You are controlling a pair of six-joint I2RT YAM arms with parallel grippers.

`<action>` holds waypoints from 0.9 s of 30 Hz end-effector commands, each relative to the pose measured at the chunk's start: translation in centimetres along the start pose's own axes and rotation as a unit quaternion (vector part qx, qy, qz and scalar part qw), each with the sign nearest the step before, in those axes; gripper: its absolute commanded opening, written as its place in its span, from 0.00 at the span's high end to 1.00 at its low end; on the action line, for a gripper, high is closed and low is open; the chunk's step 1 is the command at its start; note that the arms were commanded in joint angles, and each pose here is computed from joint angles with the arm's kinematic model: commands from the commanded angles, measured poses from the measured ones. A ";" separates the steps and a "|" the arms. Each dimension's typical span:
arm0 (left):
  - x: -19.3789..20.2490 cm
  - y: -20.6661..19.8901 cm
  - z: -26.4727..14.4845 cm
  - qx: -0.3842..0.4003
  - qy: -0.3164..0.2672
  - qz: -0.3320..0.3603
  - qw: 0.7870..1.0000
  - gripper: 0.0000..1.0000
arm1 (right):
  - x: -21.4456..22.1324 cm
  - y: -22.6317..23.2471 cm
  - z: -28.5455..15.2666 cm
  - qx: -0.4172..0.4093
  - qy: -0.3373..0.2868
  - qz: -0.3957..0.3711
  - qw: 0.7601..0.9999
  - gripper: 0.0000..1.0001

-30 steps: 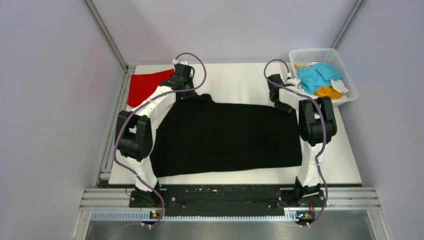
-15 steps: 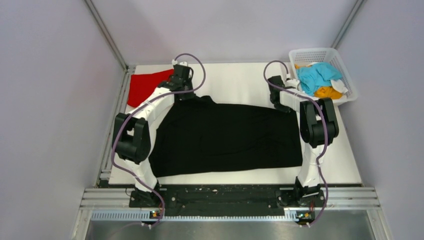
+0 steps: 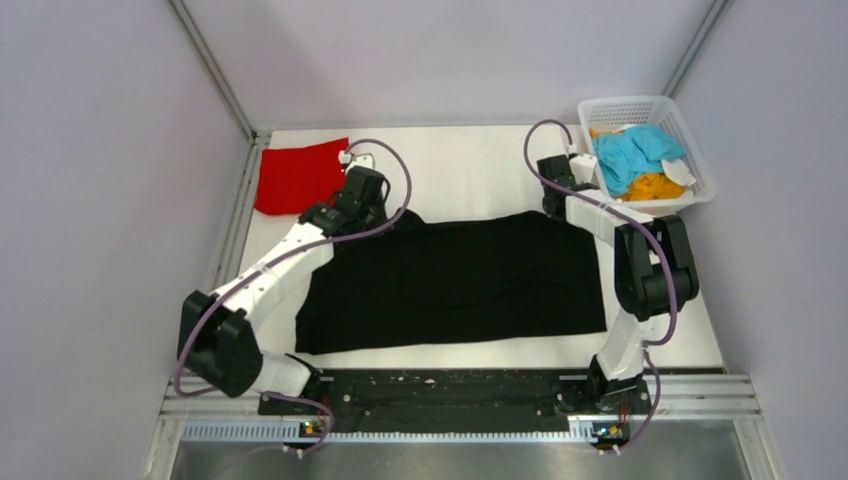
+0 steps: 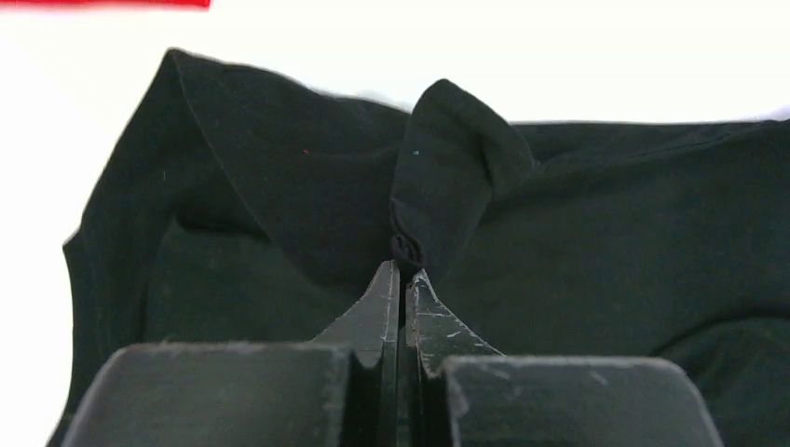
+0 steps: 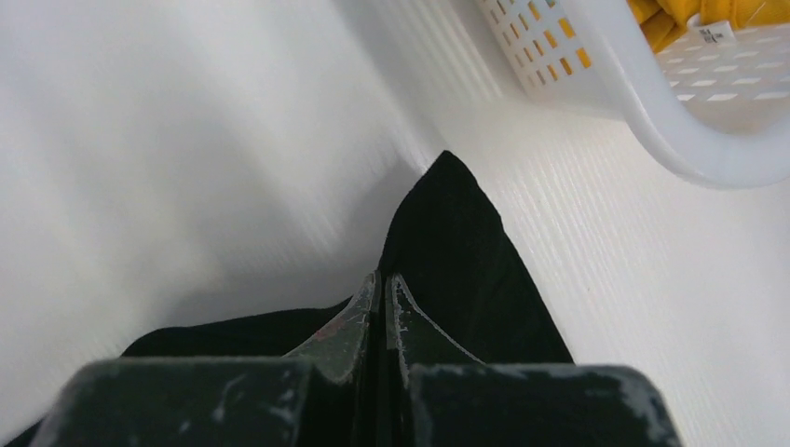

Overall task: Fold and stack the t-shirts
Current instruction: Fold the other side of the tshirt into a rectangle

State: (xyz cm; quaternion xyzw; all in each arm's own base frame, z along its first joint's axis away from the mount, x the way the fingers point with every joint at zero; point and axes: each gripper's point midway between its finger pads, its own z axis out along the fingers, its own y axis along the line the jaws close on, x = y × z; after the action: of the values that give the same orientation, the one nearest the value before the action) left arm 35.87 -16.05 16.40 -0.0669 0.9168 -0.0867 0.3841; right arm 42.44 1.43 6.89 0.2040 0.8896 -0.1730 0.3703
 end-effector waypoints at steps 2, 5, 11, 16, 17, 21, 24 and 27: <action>2.5 1.3 -3.7 -0.024 -0.024 -0.043 0.998 1.00 | -0.5 -0.1 -1.7 -0.018 -0.016 0.005 1.000 1.00; 4.7 1.8 -5.0 -0.033 -0.010 -0.052 0.998 1.00 | -0.1 -0.7 -2.1 -0.016 -0.016 0.007 1.000 1.00; 7.6 1.9 -7.4 -0.046 0.007 -0.052 0.998 1.00 | 0.0 -0.5 -2.8 -0.031 -0.016 0.010 0.999 1.00; 9.9 2.3 -9.3 -0.061 0.030 -0.068 0.995 1.00 | -0.2 -1.1 -3.2 -0.025 -0.022 0.003 0.999 1.00; 10.6 2.4 -9.6 -0.063 0.038 -0.073 0.995 1.00 | -0.2 -1.2 -3.2 -0.025 -0.023 0.003 0.999 1.00; 13.6 1.1 -10.2 -0.034 0.064 -0.076 0.994 1.00 | 0.3 -1.6 -3.3 -0.023 -0.022 0.004 0.999 1.00; 15.3 0.4 -10.0 -0.025 0.077 -0.064 0.995 1.00 | 0.9 -2.0 -3.4 -0.019 -0.019 0.005 1.000 1.00; 17.8 -0.3 -9.8 -0.005 0.114 -0.039 0.993 0.96 | 1.5 -3.1 -3.6 -0.004 -0.018 0.000 1.000 0.96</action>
State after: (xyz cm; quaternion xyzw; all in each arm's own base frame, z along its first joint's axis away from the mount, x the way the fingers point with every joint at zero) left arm 18.03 -17.42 12.48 -0.1020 0.9435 -0.0870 0.3031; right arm 38.48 1.04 7.06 0.1940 0.8945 -0.1668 0.3667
